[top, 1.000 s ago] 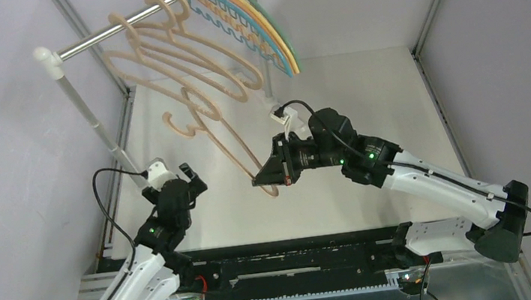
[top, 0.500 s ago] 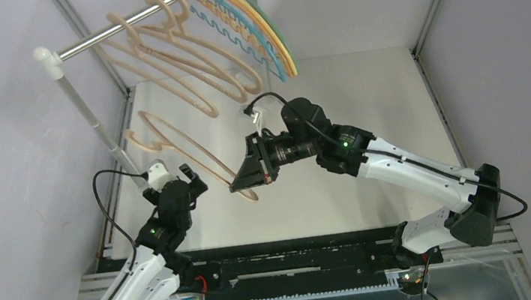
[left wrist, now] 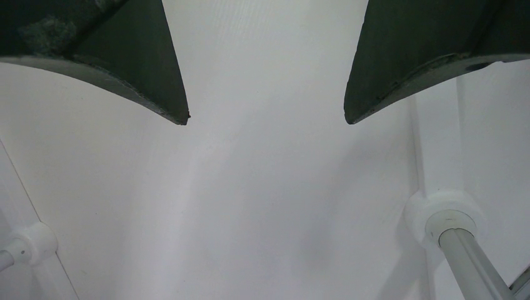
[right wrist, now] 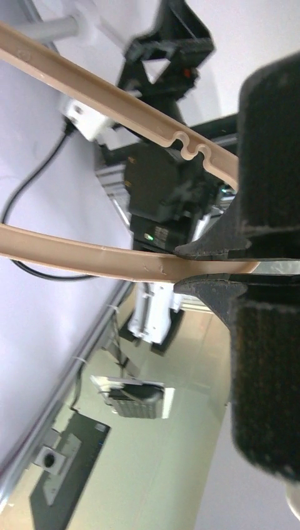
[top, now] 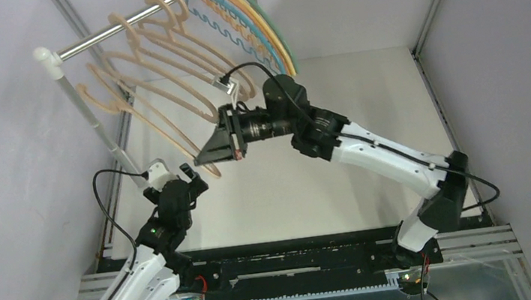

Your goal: Organize the hangers

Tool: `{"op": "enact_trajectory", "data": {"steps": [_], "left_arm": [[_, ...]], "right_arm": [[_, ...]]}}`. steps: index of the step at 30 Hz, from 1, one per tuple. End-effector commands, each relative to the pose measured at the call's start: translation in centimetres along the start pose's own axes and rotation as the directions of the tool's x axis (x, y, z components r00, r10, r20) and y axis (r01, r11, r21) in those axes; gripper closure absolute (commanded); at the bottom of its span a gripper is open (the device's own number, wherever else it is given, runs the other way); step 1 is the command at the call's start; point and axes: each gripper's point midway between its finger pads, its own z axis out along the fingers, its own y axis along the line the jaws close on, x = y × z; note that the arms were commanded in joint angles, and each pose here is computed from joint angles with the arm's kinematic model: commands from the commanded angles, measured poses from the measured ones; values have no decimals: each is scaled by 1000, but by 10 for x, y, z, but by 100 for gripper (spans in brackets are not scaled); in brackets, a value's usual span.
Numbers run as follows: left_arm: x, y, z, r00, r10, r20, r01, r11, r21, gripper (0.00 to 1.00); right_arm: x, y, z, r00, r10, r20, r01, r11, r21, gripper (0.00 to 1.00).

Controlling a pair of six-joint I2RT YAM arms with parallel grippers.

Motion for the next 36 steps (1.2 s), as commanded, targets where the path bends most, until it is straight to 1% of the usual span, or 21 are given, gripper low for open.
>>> {"op": "enact_trajectory", "data": {"steps": [1,6,15,20,25,30,33,34,35,36], "left_arm": [[-6,-5,0,999,-27,25,26,999,19,0],[-9,-6,-2,999,-28,32,27,999,28,1],[-11,-9,-3,999,-34,30,32,998,45,1],[-9,-8,-4,999,-31,27,30,999,43,1],[-11,-7,-5,999,-35,34,33,998,45,0],[-13,-6,-6,999,-31,38,29,999,38,1],[-14,-5,-7,999,-32,40,31,999,37,0],[-14,-4,-8,999,-35,42,33,999,37,1],[-14,-4,-8,999,-34,41,33,999,37,0],[-14,-4,-8,998,-36,42,34,999,37,0]], "right_arm": [[-58,7,16,986,-63,158,75,995,-71,100],[-86,-5,34,978,-39,204,61,993,-106,100],[-124,-24,46,957,-25,288,54,994,-92,100],[-127,-34,54,957,-8,290,32,996,-79,100],[-126,-63,64,958,17,288,-10,1000,-27,100],[-120,-88,73,959,54,276,-58,998,6,98],[-117,-97,74,961,57,272,-68,997,34,93],[-116,-97,73,961,51,272,-65,997,43,90],[-116,-98,72,960,41,275,-59,997,57,86],[-116,-98,71,960,29,278,-51,996,74,76]]}}
